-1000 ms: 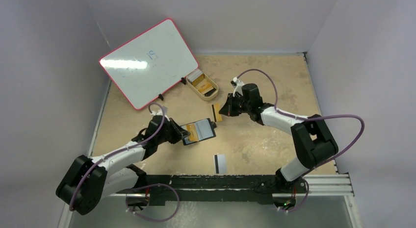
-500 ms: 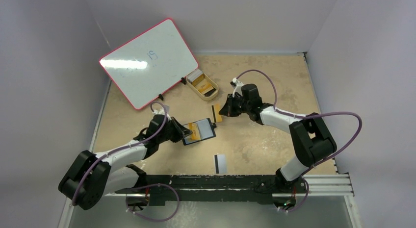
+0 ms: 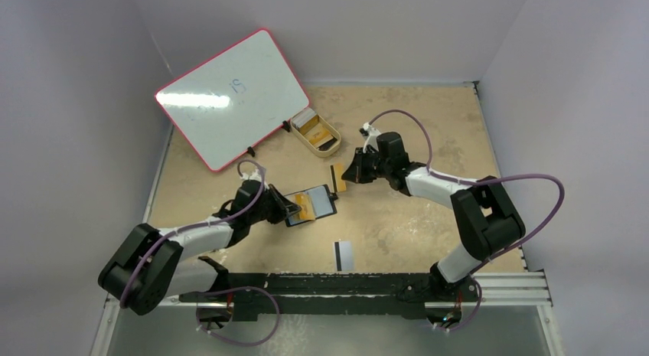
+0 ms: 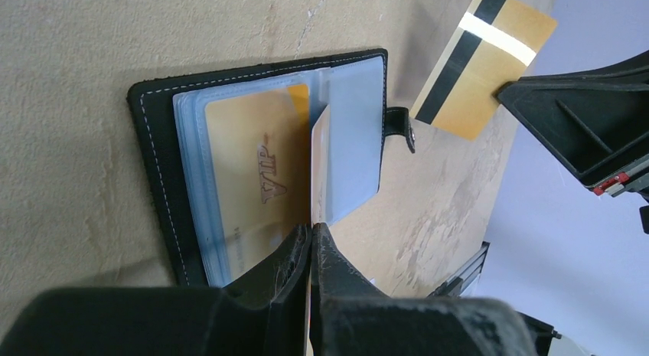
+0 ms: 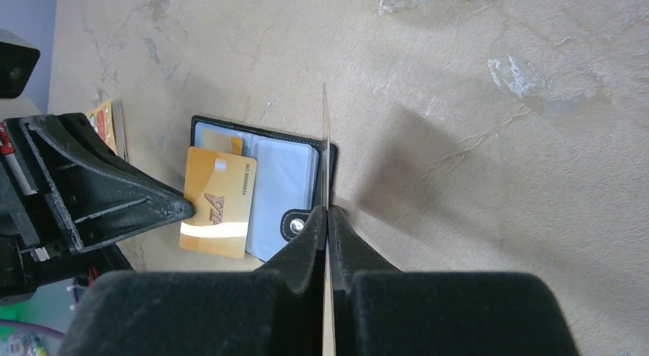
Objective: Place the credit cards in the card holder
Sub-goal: Insert the credit card into the card holder.
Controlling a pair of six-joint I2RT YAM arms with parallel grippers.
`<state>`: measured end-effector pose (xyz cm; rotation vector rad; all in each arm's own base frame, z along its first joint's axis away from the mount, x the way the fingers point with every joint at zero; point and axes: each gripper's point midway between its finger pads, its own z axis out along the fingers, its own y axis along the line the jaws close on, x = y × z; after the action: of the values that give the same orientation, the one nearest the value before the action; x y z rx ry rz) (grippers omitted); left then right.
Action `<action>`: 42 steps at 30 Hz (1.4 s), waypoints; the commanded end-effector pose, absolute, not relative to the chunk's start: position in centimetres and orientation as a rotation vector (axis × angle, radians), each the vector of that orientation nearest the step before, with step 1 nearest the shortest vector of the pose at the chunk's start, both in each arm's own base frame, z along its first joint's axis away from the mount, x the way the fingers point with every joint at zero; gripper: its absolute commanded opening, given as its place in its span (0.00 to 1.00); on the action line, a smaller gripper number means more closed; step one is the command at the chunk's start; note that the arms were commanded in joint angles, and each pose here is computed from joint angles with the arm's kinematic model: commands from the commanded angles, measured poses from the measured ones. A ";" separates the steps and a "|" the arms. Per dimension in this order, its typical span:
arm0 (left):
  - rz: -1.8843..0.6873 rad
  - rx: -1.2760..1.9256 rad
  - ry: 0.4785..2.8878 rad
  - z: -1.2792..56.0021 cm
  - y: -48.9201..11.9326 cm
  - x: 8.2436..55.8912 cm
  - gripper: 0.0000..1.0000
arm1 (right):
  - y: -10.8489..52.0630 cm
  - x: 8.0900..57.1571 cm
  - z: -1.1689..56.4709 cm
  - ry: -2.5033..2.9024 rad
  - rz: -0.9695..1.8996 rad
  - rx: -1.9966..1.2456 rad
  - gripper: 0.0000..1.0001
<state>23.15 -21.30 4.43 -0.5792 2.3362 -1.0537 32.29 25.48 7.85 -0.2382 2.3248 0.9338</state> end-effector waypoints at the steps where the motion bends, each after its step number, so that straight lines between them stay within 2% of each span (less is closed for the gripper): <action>1: -1.094 -0.558 2.293 5.0 -21.8 23.7 0.00 | 25.2 32.5 7.9 2.300 0.927 -0.244 0.00; 13: -0.995 -0.594 2.321 3.8 -21.1 24.4 0.00 | 24.7 31.4 6.3 2.327 0.924 -0.214 0.00; 42: -1.073 -0.660 2.265 4.3 -23.1 25.5 0.00 | 24.5 30.3 6.1 2.323 0.955 -0.191 0.00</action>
<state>24.42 -22.05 2.92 -0.6801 2.3172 -1.0417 30.27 24.50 5.30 -0.1866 2.3553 0.9476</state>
